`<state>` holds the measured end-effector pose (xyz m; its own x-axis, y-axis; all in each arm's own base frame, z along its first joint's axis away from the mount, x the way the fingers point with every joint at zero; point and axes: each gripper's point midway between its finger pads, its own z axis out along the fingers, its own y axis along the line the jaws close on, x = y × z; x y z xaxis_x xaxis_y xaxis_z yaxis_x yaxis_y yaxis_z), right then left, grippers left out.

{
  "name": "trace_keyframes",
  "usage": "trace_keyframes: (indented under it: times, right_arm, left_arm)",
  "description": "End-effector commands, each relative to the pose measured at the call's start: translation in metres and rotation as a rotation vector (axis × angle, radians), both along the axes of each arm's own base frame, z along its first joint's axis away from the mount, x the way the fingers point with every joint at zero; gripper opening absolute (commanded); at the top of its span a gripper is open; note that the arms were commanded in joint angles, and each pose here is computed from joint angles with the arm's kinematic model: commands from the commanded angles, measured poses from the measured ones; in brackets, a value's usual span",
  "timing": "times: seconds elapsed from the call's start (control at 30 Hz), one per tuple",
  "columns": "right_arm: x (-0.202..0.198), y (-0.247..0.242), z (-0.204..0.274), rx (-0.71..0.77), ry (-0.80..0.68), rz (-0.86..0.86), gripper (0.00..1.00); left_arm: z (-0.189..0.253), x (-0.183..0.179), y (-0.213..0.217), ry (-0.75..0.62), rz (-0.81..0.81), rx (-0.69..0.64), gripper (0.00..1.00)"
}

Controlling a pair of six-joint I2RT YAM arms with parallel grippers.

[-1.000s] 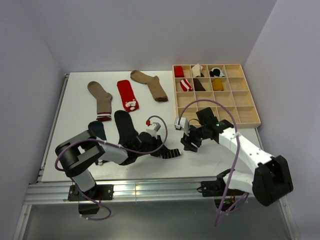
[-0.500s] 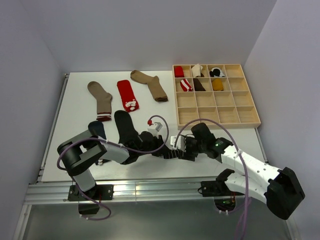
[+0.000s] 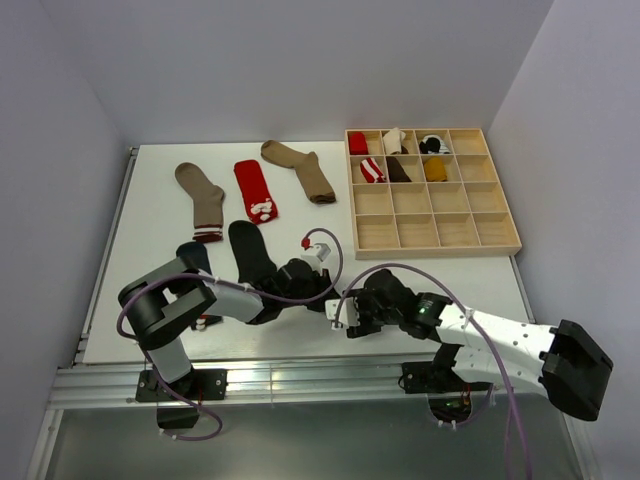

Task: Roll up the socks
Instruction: Roll the sock at the center of the board.

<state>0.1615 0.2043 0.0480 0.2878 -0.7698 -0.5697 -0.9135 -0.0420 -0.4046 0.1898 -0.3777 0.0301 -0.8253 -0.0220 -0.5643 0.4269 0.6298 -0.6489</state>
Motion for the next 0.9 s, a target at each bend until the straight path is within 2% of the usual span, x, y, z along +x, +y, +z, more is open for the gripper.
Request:
trace_keyframes:
  times: [0.0, 0.43, 0.87]
  right_arm:
    - [0.007, 0.005, -0.001, -0.019, -0.066, 0.007, 0.63]
    - [0.013, 0.01, -0.016, -0.096, -0.075, 0.018, 0.59]
    - [0.012, 0.012, -0.03, -0.165, -0.017, 0.025, 0.53]
  left_arm:
    - [-0.076, -0.042, 0.055, 0.176, -0.056, 0.301, 0.0]
    - [-0.073, -0.051, 0.052, 0.242, -0.134, 0.294, 0.0]
    - [-0.067, -0.06, 0.05, 0.431, -0.173, 0.293, 0.0]
